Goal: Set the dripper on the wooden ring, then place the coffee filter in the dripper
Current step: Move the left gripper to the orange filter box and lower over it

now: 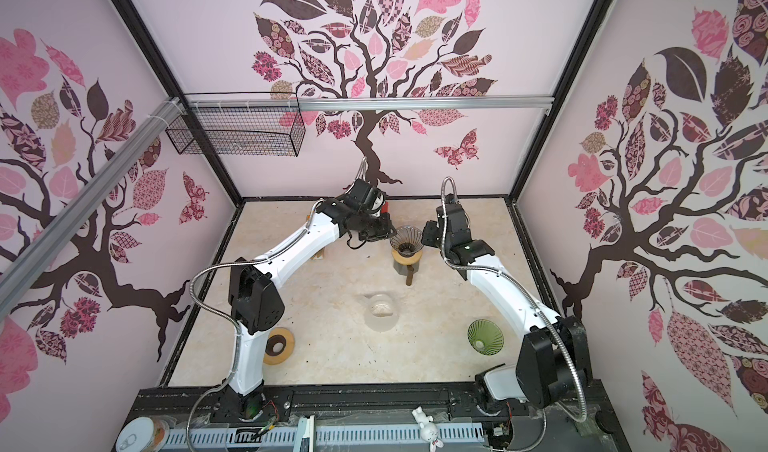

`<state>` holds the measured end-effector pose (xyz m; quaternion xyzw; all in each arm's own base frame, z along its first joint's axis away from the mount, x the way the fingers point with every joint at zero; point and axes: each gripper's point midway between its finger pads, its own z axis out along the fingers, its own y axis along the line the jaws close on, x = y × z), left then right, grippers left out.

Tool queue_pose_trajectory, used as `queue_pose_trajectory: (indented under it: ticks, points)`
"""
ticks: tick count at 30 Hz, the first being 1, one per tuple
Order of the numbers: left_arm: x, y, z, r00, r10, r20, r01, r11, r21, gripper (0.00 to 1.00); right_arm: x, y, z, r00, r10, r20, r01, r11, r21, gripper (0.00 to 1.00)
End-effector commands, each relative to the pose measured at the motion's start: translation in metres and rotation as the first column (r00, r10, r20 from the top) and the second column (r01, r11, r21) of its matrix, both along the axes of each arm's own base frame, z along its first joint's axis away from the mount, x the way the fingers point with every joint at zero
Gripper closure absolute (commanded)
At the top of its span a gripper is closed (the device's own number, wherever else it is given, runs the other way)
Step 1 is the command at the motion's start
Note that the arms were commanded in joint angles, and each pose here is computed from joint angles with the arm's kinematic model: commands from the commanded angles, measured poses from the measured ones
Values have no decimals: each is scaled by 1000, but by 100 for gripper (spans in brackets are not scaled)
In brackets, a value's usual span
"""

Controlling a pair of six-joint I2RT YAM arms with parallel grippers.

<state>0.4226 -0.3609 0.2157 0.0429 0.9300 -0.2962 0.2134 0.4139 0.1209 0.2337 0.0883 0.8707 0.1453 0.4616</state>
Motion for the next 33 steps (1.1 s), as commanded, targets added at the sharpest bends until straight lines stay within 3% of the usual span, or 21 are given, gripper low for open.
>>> queue_pose_trajectory:
  ticks: [1,9,16,23,26,33]
  points:
    - [-2,3,64,994,-3,114,12,996,-84,72,-8,-1,33,997,14,73,-16,999,27,67]
    - [-29,29,111,977,19,214,7,992,-123,67,-26,13,67,985,87,150,-106,987,122,55]
    - [-53,88,110,962,77,262,-61,996,-70,58,-46,29,90,959,166,231,-214,956,201,40]
    - [-60,177,64,956,190,222,-214,973,86,51,-71,54,90,926,255,277,-324,915,240,20]
    - [-53,205,44,952,246,181,-266,959,93,55,-90,74,79,903,316,290,-387,891,236,10]
    - [-11,255,12,927,358,113,-371,921,117,67,-114,92,55,856,402,324,-493,824,281,2]
